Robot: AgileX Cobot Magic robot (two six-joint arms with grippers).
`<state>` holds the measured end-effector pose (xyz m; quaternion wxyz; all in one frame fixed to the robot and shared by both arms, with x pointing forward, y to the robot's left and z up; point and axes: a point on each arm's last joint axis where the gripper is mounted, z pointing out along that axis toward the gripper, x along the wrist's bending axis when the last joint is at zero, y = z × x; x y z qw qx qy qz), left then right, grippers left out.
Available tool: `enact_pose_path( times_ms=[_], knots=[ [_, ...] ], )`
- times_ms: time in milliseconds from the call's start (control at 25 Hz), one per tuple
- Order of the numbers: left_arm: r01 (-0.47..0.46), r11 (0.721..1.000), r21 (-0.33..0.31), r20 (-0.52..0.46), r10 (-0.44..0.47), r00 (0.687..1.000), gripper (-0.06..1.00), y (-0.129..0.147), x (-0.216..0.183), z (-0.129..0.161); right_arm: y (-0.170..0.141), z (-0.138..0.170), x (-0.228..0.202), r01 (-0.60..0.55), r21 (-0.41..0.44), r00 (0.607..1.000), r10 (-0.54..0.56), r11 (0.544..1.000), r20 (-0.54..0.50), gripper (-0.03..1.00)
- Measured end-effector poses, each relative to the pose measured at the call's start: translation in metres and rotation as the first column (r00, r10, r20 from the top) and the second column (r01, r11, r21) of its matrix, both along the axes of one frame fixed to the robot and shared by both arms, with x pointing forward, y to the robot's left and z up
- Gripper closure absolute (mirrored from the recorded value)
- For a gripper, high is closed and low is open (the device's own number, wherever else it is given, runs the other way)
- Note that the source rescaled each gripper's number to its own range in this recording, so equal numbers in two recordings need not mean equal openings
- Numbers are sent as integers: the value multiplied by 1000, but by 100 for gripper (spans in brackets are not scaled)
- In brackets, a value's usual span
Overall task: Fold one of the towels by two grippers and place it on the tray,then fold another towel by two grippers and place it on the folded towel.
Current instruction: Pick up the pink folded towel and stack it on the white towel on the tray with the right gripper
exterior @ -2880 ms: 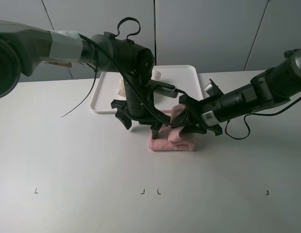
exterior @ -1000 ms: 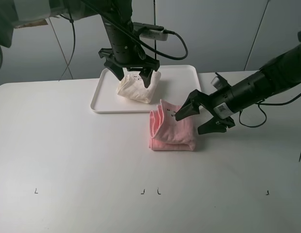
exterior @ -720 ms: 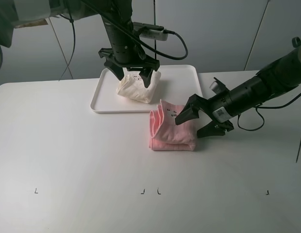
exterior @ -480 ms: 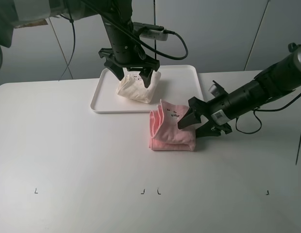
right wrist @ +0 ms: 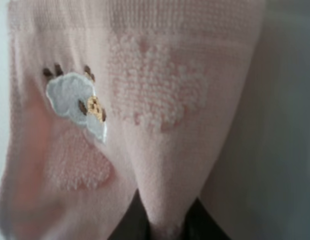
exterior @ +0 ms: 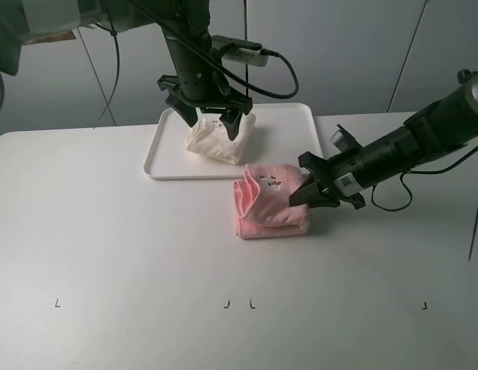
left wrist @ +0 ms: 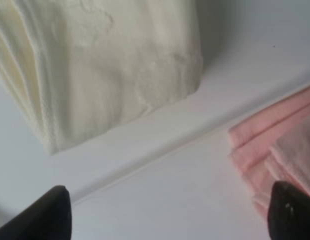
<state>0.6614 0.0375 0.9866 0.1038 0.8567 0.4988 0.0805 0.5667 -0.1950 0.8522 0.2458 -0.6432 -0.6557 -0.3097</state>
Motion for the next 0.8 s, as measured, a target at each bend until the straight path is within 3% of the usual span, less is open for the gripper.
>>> enact_pose_path(
  times_ms=[160,280,560,800],
  knots=[
    [26,1000,-9,-7,-26,1000,-6,-1,-1,0,2,6,-1,-23,25,1000,23,999,7,89],
    [24,999,-36,-23,-25,999,-6,-4,-2,0,1,27,-1,-41,11,997,40,999,72,89],
    [13,998,-62,-37,-16,999,-6,-2,-10,10,-5,88,25,-76,-140,981,99,987,168,89],
    [-6,996,-87,1,6,1000,-6,28,-40,32,-6,134,57,-59,-199,960,110,978,258,89]
  ],
)
